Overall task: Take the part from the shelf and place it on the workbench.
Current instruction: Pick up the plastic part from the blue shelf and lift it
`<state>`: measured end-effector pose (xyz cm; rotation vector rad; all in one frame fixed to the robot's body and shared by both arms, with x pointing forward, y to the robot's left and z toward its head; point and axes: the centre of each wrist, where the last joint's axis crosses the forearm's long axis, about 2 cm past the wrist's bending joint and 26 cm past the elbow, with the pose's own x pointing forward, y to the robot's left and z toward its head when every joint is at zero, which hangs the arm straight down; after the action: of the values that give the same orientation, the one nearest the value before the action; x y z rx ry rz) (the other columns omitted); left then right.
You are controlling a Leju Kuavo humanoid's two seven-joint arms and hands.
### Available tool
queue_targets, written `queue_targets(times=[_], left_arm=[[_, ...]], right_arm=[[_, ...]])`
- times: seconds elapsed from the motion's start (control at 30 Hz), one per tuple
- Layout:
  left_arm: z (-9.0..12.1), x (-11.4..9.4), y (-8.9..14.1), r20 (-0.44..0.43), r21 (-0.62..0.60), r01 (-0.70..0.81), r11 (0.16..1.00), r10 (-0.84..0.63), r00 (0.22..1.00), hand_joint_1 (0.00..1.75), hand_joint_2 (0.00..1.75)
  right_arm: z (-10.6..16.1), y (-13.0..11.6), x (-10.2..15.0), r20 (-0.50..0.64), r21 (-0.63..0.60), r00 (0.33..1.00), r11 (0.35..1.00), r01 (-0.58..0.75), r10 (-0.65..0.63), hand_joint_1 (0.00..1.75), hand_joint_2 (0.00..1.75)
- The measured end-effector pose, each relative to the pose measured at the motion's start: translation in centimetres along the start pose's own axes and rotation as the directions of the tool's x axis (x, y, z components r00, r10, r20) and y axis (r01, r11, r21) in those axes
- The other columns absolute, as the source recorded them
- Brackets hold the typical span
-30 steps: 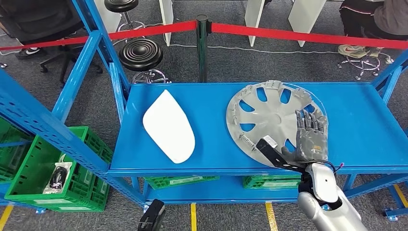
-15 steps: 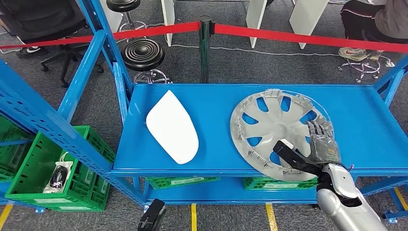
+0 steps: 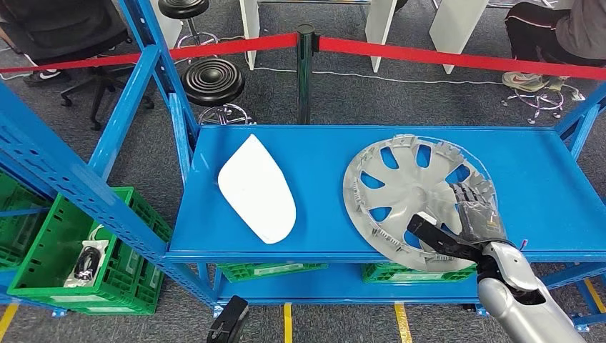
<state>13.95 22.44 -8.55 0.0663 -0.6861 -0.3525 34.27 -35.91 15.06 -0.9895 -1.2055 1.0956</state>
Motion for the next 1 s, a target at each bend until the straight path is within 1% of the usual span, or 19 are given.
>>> queue_targets(times=[0.47, 0.6, 0.8, 1.0], left_arm=[[0.1, 0.2, -0.5, 0.005, -0.007, 0.003, 1.0, -0.003, 1.0, 0.0, 0.0], [0.1, 0.2, -0.5, 0.005, -0.008, 0.011, 1.0, -0.011, 1.0, 0.0, 0.0], [0.1, -0.5, 0.5, -0.005, 0.008, 0.026, 1.0, -0.026, 1.0, 0.0, 0.0], [0.2, -1.0, 1.3, -0.007, 0.017, 0.031, 0.999, -0.031, 0.999, 0.0, 0.0]], right_arm=[[0.2, 0.1, -0.2, -0.005, -0.007, 0.999, 0.999, -0.033, 0.033, 0.0, 1.75], [0.2, 0.2, -0.2, -0.031, -0.019, 0.999, 0.999, -0.032, 0.032, 0.0, 1.75], [0.4, -0.1, 0.3, -0.117, 0.022, 0.993, 1.0, -0.022, 0.024, 0.0, 1.75], [0.9, -0.4, 0.7, -0.117, 0.032, 0.993, 0.999, -0.03, 0.033, 0.0, 1.75]])
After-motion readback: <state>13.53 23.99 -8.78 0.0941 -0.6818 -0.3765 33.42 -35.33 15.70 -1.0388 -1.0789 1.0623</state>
